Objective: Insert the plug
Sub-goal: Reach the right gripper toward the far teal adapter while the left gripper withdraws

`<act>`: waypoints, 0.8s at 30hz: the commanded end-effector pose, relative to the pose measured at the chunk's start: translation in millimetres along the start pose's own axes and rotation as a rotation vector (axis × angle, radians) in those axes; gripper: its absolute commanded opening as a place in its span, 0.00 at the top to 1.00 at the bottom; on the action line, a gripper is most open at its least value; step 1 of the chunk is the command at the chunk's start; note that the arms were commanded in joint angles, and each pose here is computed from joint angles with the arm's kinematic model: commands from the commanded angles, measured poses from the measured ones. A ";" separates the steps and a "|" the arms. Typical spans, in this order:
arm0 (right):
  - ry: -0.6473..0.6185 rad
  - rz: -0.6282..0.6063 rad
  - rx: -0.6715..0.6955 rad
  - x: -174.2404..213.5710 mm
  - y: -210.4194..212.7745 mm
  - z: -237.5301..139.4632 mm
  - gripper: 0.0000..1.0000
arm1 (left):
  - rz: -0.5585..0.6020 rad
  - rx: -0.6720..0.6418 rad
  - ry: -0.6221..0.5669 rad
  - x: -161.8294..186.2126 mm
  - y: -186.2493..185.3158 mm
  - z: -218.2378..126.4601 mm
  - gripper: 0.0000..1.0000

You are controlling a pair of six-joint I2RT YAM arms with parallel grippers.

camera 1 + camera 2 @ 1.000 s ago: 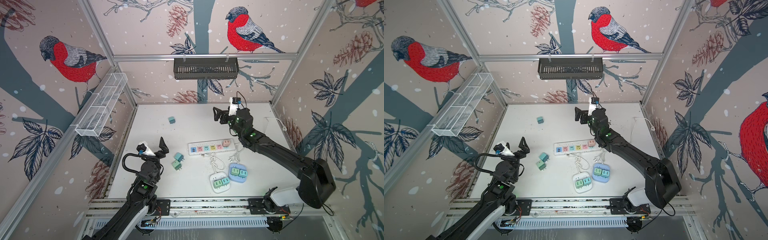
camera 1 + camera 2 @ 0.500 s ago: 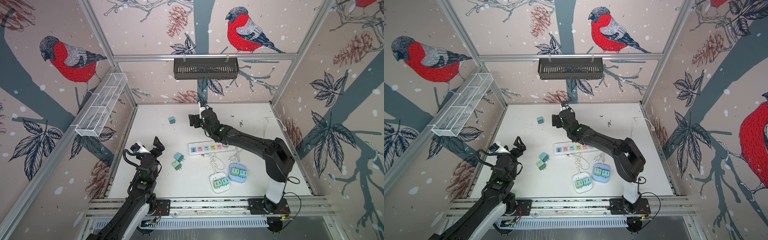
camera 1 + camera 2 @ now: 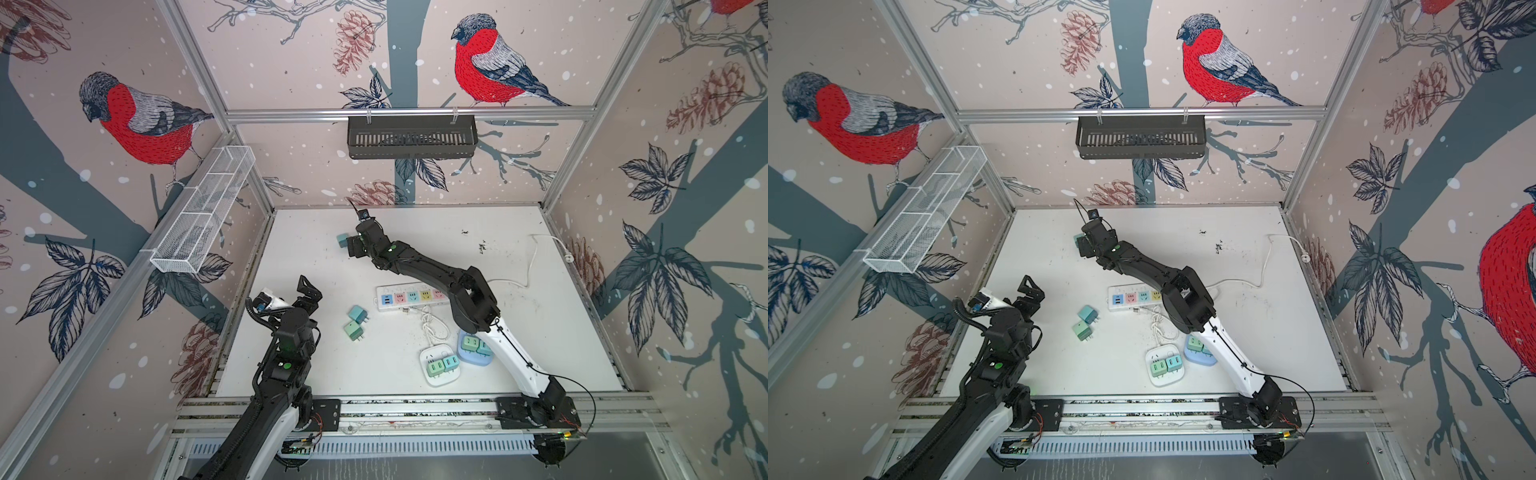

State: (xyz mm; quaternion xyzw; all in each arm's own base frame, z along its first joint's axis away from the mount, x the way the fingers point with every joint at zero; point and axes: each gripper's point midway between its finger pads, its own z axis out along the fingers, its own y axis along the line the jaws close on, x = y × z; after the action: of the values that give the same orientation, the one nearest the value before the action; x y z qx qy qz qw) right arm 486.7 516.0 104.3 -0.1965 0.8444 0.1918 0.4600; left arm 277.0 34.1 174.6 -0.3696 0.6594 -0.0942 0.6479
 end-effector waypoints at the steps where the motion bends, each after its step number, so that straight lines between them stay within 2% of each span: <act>1: 0.003 -0.038 -0.092 7.3 16.6 8.0 0.09 | -0.019 -0.013 -0.031 -8.3 -0.7 0.4 0.03; 7: -0.023 -0.043 -0.145 15.8 24.2 21.7 0.07 | 0.040 0.039 -0.023 -4.9 -11.2 4.7 0.03; 11: -0.023 -0.035 -0.169 11.6 26.3 19.1 0.10 | 0.098 0.132 0.059 7.4 -33.4 17.9 0.03; 15: -0.052 -0.050 -0.158 -8.6 25.9 -0.2 0.13 | 0.074 0.110 0.196 21.7 -40.3 48.7 0.03; 19: -0.102 -0.035 -0.150 -26.7 13.1 -24.8 0.13 | 0.084 0.182 0.264 32.4 -71.2 75.5 0.09; 24: -0.118 -0.047 -0.177 -28.7 -8.6 -46.5 0.18 | 0.074 0.216 0.434 58.7 -108.6 136.0 0.16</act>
State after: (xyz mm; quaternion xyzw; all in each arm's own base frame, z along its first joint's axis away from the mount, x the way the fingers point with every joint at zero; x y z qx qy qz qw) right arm 471.6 492.4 133.7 -0.2313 0.8148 0.2446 0.4719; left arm 422.3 -10.0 172.2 -0.2677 0.7705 -0.1631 0.5551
